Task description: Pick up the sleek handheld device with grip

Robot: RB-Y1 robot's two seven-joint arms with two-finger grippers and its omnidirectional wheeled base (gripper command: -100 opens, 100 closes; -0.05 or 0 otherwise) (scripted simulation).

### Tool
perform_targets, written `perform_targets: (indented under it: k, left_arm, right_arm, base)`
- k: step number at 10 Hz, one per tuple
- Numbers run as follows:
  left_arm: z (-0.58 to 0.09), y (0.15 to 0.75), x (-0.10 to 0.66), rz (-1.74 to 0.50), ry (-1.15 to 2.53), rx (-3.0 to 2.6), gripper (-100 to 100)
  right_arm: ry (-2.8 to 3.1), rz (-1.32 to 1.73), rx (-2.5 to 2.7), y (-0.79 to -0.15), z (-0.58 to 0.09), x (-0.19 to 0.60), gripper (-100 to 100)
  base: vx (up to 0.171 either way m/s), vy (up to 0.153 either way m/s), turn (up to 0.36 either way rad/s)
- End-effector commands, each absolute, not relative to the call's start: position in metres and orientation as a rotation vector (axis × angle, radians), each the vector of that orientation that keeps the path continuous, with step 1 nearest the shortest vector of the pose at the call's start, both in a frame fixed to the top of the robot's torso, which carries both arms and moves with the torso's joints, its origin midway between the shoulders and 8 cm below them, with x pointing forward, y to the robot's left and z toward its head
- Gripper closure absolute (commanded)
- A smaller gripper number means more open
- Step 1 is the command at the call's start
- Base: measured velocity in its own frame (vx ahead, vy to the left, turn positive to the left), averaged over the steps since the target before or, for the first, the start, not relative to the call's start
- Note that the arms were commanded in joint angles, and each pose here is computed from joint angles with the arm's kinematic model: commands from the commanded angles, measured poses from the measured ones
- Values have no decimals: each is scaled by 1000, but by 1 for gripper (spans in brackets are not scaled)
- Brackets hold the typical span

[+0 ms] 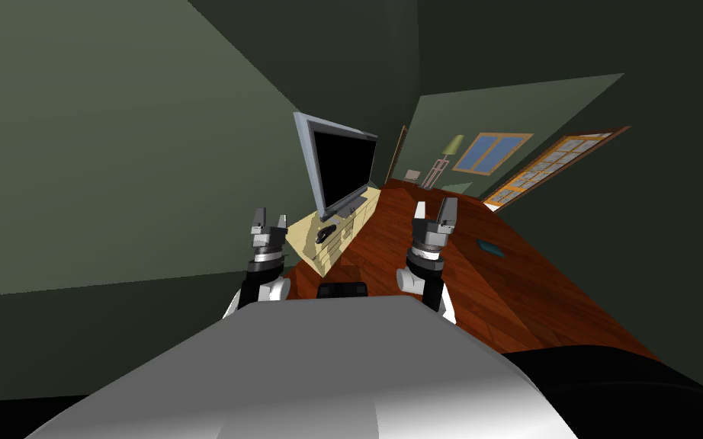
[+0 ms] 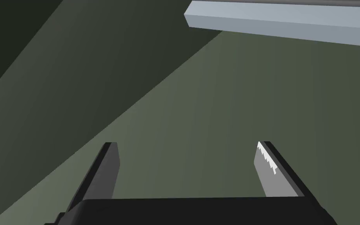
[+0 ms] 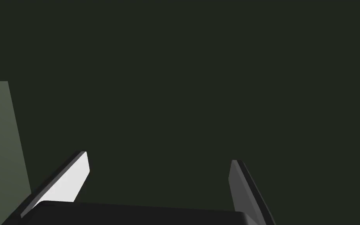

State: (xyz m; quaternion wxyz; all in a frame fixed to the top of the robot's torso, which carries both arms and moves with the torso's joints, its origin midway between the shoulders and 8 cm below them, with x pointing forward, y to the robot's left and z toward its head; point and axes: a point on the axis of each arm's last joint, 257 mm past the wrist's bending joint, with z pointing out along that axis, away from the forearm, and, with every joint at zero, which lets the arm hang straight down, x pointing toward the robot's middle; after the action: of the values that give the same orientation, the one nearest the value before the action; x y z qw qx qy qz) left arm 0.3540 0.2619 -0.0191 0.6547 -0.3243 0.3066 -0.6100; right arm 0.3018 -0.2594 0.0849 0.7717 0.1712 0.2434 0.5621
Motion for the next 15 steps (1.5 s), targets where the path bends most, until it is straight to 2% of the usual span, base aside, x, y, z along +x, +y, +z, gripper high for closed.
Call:
perform_targets:
  k: [1, 15]
  left_arm:
    - [-29, 260, 363, -1391, 751, -751, -100]
    - [-118, 267, 426, -1377, 1042, -1050, -100]
  right_arm:
    - [528, 1218, 371, -259, 85, 302, 0]
    - [528, 1218, 371, -259, 85, 302, 0]
  base:
    - [-2, -15, -1]
    - [-2, -35, -1]
